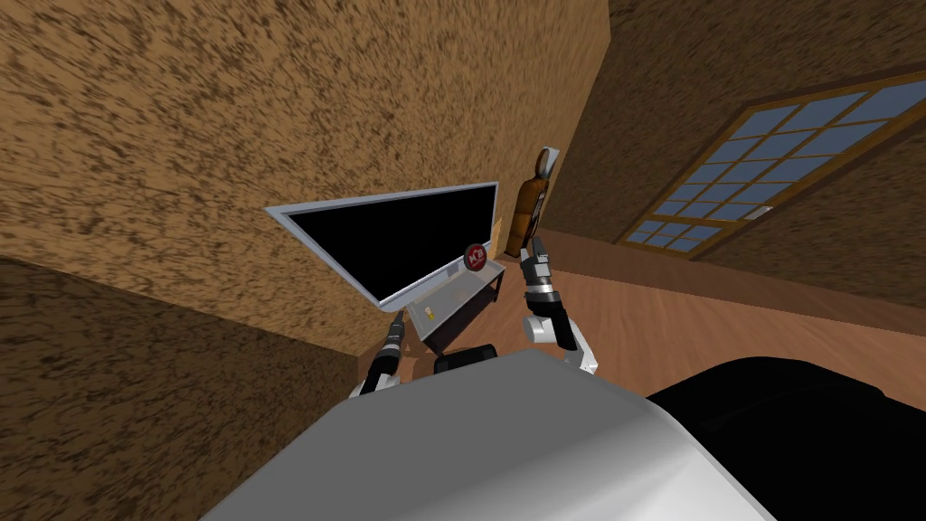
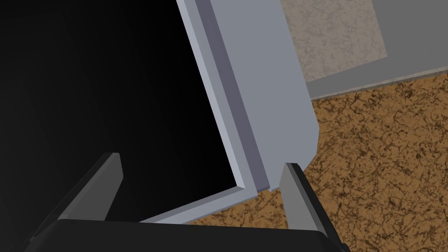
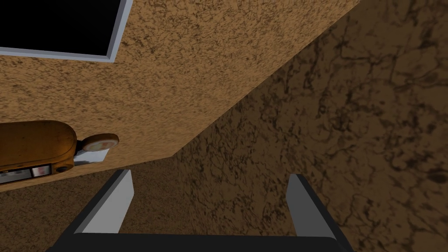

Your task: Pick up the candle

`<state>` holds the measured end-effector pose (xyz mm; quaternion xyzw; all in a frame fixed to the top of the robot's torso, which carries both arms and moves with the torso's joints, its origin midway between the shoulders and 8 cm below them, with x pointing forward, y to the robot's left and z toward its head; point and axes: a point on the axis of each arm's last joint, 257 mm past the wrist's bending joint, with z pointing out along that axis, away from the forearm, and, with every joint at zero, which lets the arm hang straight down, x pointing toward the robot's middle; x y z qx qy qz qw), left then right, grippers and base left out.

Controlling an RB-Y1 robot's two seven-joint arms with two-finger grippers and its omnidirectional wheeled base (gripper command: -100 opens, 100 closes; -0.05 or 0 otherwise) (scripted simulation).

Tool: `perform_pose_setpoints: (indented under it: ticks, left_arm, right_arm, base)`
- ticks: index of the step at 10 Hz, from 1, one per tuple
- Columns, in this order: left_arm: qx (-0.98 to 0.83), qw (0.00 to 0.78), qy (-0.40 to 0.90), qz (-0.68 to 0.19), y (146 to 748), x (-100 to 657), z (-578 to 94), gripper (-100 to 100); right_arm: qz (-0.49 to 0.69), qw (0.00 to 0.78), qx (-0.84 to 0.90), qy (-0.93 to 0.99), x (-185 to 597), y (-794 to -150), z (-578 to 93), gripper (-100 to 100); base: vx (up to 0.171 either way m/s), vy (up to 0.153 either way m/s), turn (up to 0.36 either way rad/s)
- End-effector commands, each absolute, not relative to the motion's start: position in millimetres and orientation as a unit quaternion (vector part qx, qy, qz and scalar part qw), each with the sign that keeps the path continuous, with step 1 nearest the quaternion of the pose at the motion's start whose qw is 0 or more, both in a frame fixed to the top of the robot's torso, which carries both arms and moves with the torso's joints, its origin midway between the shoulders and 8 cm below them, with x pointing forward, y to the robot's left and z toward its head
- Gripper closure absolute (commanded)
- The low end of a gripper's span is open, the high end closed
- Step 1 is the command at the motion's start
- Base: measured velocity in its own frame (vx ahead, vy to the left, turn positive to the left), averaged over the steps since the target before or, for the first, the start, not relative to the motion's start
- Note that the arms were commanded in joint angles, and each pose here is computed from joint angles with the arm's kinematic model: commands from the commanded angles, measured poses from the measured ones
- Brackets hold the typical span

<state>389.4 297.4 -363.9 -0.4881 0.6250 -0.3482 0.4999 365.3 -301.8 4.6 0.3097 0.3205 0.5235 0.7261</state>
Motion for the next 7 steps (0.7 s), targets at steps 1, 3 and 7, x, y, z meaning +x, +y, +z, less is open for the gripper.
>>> perform_pose_setpoints:
  ticks: [1, 3, 7]
  left_arm:
    - [-0.488, 0.5, 0.625, -0.348, 297.1, 389.0, -363.8, -100]
    - [-0.488, 0.5, 0.625, -0.348, 297.1, 389.0, -363.8, -100]
    - [-0.488, 0.5, 0.625, -0.348, 297.1, 389.0, -363.8, -100]
  right_arm:
    - [0.524, 0.726, 0.31, 0.321, 365.3, -301.8, 4.6, 0]
    - [0.524, 0.726, 0.31, 0.321, 365.4, -301.8, 4.6, 0]
    - [0.524, 0.726, 0.31, 0.321, 365.4, -301.8, 4.7, 0]
  base:
    - [-0.005, 0.007, -0.019]
    - [-0.008, 0.011, -0.032]
    - [0.002, -0.003, 0.009]
